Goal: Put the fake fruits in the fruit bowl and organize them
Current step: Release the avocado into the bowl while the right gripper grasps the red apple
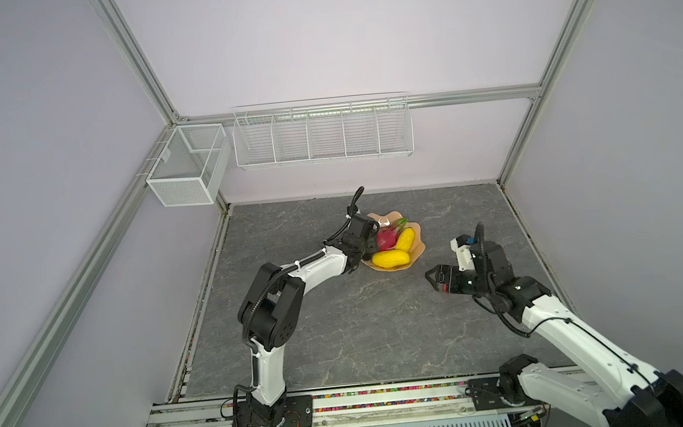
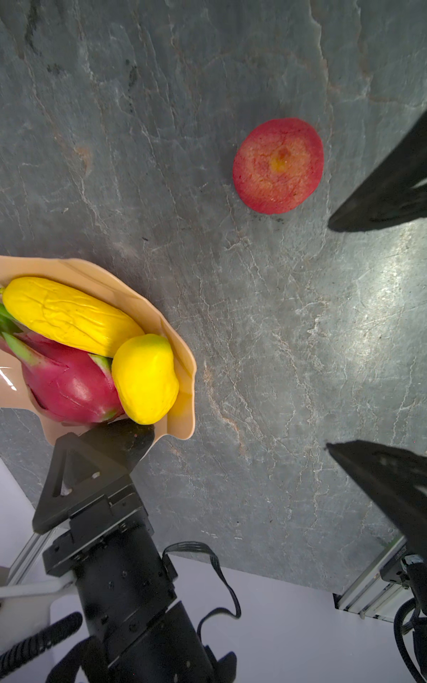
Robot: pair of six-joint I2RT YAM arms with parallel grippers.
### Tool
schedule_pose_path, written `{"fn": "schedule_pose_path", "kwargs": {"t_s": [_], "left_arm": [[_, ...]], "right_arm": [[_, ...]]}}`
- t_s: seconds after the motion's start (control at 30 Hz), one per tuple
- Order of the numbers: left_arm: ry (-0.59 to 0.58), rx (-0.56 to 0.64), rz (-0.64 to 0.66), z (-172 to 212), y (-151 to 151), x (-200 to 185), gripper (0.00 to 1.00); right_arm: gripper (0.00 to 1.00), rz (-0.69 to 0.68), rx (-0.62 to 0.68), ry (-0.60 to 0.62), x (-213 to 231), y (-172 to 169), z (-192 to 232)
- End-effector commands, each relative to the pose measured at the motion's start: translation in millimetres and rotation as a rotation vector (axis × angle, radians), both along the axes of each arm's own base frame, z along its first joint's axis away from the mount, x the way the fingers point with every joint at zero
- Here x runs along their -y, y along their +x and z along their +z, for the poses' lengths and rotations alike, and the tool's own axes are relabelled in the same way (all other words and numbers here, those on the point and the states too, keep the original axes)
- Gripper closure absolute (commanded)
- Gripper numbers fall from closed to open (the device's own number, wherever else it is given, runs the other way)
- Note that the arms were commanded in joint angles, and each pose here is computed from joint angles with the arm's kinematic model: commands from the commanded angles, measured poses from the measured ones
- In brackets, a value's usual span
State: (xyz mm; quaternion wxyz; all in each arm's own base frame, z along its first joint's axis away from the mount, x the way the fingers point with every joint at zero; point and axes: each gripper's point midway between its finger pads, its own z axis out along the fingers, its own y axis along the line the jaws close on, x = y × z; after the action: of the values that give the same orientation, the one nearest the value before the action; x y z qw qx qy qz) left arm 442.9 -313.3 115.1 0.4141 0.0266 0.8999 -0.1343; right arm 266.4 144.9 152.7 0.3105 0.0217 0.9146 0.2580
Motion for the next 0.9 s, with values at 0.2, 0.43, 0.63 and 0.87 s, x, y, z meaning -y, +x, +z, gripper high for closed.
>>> {"fn": "schedule_pose_path", "kwargs": {"t_s": [0.2, 0.43, 0.63, 0.87], "left_arm": [[-0.019, 0.157, -0.059, 63.2, -6.9, 6.3, 0.28], [0.060, 0.326, -0.228, 122.7, -51.1, 20.8, 0.01], [-0.029, 0.266, -0.589, 130.1, -125.0, 41.6, 0.01], [-0.085, 0.246, -0.647, 125.2, -169.3, 19.8, 0.01]], "right_arm": [[0.10, -0.216, -0.160, -0.111, 52.3, -2.6, -36.7], [0.06, -0.254, -0.229, -0.160, 65.6, 8.9, -69.7], [0.04, -0.237, -0.285, -0.184, 62.3, 20.1, -91.3], [0.16, -0.235, -0.319, -0.207, 60.8, 32.4, -108.8]]}}
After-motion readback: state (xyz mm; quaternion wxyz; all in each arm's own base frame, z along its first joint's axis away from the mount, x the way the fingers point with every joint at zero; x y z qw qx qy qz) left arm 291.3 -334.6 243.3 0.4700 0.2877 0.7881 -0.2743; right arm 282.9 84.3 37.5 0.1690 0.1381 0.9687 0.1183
